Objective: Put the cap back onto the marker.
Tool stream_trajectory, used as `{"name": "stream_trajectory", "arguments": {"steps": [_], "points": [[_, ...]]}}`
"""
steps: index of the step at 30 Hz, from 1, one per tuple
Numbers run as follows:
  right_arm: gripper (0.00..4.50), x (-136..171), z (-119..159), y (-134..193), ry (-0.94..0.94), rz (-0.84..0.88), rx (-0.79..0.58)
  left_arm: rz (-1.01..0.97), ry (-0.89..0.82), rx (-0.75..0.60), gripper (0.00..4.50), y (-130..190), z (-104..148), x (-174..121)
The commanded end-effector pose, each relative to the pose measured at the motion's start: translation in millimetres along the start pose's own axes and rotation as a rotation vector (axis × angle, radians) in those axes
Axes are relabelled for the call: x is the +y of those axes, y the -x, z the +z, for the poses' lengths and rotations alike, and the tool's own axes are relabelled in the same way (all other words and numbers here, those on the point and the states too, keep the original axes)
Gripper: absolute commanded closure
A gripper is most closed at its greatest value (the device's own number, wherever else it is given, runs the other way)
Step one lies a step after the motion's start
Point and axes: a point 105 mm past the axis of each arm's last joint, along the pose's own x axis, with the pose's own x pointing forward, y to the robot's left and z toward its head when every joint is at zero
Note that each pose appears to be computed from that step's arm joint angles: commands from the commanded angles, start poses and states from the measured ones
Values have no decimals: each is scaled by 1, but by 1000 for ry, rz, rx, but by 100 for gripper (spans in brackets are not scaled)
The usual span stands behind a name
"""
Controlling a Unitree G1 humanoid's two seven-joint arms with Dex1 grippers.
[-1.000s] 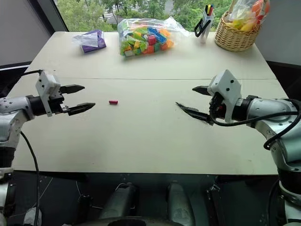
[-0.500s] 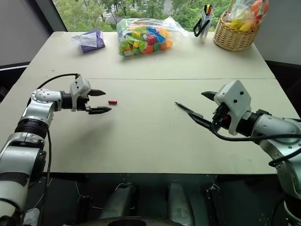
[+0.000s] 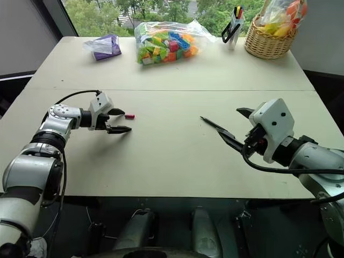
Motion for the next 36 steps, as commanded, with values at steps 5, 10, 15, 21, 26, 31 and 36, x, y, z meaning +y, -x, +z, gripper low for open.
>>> {"name": "stream_trajectory", "arguments": {"steps": [5,10,15,21,26,31,36], "points": [[61,-5,14,4,58,-24,-34,46,15,13,4,-3,-6,3],[61,-5,15,4,61,-22,-30,46,17,11,4,-5,-7,1],[61,-5,14,4,63,-19,-24,45,16,6,137,-7,-6,0],[61,-5,14,3,66,-12,-22,57,12,-4,137,-9,-4,1],[61,-5,14,2,68,-9,-20,45,13,-11,137,-10,-2,0],[61,-4,15,1,69,-6,-22,44,7,-16,137,-11,1,0],[61,-5,14,0,71,-4,-20,33,0,-26,275,-13,4,-1]]}}
